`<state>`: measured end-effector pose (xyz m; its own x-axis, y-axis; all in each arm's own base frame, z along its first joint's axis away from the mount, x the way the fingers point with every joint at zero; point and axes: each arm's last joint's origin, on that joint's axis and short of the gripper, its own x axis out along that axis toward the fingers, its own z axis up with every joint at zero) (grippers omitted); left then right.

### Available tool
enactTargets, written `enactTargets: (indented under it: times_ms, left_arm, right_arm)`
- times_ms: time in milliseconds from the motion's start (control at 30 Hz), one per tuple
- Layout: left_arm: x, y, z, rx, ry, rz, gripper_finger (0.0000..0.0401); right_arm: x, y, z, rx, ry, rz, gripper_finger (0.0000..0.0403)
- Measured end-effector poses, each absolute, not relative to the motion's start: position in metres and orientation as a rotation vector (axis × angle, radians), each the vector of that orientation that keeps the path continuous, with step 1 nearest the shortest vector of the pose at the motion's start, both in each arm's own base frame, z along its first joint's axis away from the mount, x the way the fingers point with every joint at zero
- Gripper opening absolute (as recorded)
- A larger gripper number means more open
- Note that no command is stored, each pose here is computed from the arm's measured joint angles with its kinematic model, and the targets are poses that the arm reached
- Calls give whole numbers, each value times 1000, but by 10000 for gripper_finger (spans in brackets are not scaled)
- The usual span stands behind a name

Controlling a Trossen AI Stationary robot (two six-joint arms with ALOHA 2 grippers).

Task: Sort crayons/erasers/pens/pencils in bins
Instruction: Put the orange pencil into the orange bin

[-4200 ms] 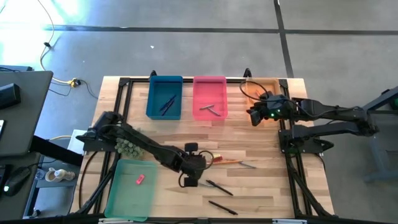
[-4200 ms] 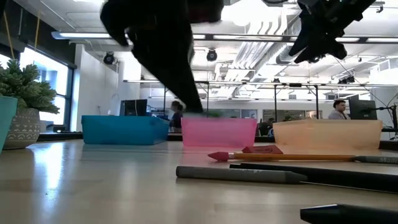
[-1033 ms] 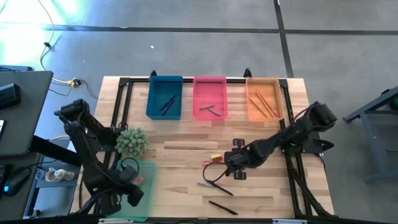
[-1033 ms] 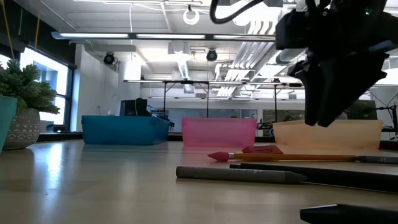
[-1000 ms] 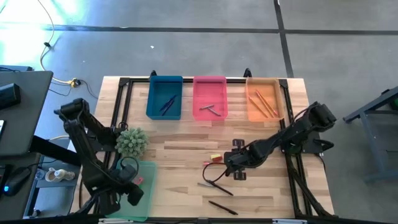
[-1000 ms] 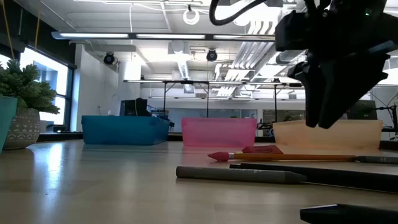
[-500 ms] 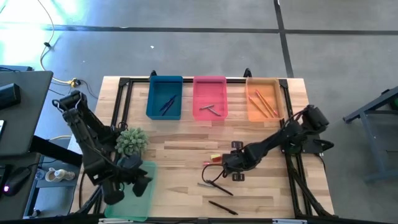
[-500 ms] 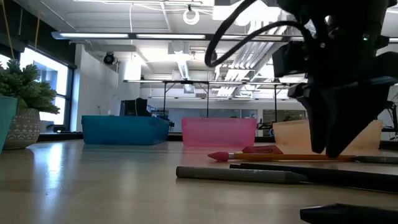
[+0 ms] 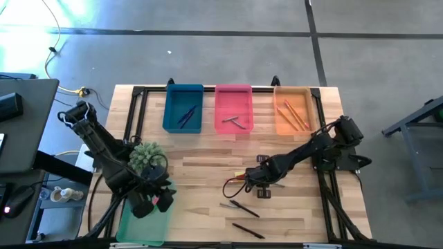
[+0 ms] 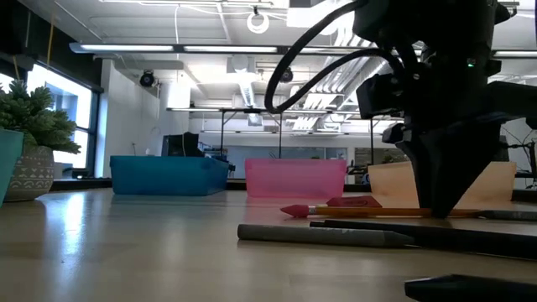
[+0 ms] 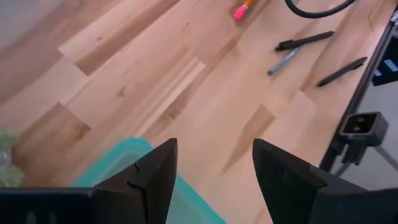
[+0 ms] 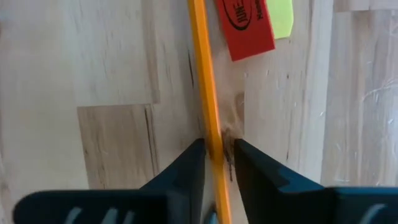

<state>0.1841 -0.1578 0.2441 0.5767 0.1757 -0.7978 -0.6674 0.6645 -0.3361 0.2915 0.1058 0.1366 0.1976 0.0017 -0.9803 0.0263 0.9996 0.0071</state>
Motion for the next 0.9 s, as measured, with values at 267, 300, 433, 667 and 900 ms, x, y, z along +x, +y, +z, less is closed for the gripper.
enactTargets:
  times_ms: [267, 300, 433, 667, 900]
  left_arm:
    - [190, -151, 244, -648, 842, 540, 195]
    - [190, -150, 244, -648, 849, 538, 195]
    - [191, -149, 243, -655, 857, 542, 195]
    - [193, -148, 243, -660, 859, 546, 195]
    - [192, -148, 243, -659, 859, 547, 195]
  right_arm:
    - [292, 104, 136, 4, 1363, -39, 35]
    - [292, 104, 136, -5, 1362, -37, 31]
    - [292, 105, 136, -51, 1361, -9, 13]
    - [291, 106, 136, -77, 1361, 21, 4]
    - [286, 108, 150, -94, 1322, 42, 3]
